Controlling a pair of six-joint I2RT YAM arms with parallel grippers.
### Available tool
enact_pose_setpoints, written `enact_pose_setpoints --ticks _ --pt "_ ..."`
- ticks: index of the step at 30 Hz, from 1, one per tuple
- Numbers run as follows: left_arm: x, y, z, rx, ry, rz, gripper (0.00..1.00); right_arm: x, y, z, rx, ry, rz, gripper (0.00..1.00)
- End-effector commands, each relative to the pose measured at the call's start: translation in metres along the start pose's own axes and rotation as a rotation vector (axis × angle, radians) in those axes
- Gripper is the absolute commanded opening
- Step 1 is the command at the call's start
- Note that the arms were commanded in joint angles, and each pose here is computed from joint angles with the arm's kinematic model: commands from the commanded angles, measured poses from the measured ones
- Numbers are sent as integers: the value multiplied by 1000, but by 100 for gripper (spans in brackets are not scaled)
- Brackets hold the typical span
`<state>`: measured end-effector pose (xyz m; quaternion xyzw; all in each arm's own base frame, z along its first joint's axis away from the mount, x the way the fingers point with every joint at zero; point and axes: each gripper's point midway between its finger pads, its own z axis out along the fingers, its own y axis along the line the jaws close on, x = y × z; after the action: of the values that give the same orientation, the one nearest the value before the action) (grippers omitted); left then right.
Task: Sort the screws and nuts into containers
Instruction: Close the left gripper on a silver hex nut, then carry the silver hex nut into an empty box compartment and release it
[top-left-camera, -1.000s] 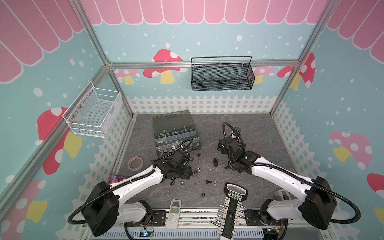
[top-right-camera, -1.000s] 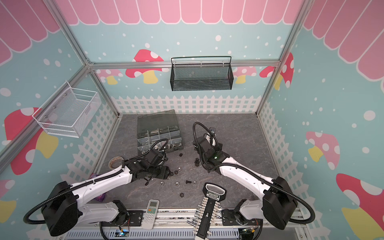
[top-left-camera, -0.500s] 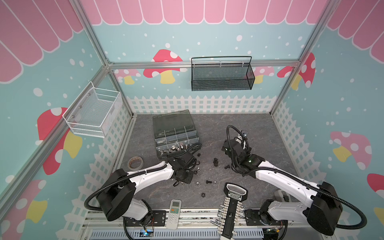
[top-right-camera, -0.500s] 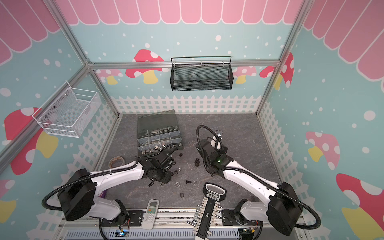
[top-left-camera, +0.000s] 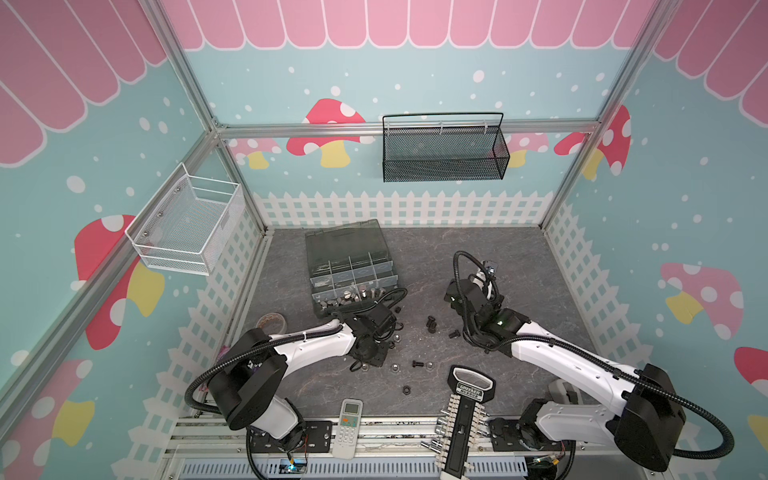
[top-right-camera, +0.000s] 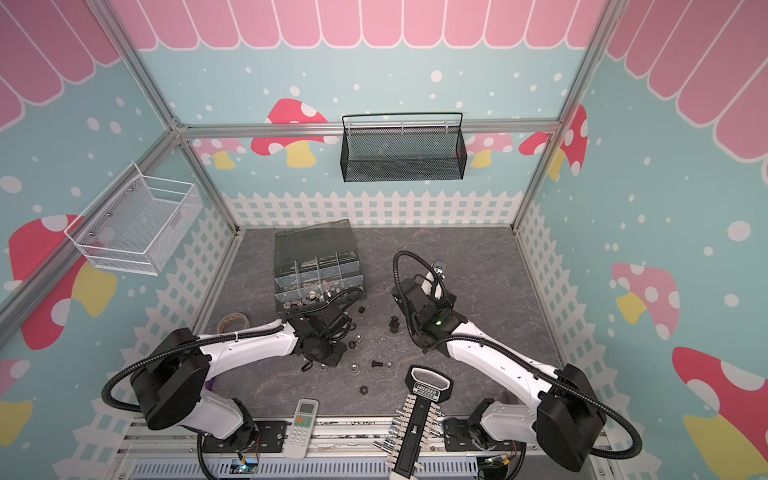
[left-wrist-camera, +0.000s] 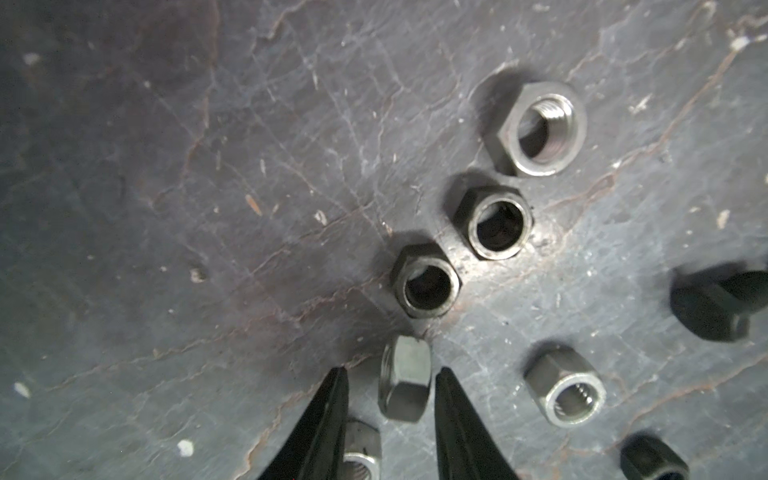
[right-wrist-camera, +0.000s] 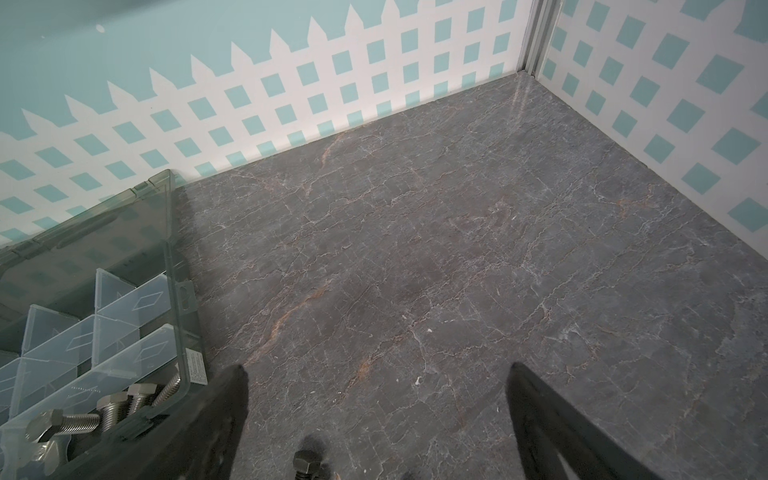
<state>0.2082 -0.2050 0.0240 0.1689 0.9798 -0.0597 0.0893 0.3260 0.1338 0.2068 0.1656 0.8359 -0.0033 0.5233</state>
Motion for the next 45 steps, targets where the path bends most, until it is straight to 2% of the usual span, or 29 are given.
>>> enact_pose_setpoints --ticks 1,9,14,18,21,27,32,38,45 --pt "-11 -4 0 -2 -28 12 32 0 -11 0 36 -15 22 98" --pt "-12 -5 4 5 -30 9 23 4 -12 1 41 -9 22 98" --pt "-13 -6 3 11 -36 2 13 4 -12 2 44 -9 22 98" --pt "-20 -4 -9 7 -81 -14 5 4 -13 2 43 -8 23 98" --pt "-34 2 -29 -7 -153 -30 5 4 -14 1 45 -11 24 98" --pt "-90 44 -85 -72 -393 -178 4 4 -15 1 46 -13 32 98" --pt "-132 83 -116 -101 -551 -289 3 5 -11 2 37 -3 23 98" --pt "-170 126 -126 -185 -617 -356 1 4 -6 3 26 5 3 98" --pt "-197 164 -109 -206 -610 -419 1 6 -6 3 24 14 -5 98"
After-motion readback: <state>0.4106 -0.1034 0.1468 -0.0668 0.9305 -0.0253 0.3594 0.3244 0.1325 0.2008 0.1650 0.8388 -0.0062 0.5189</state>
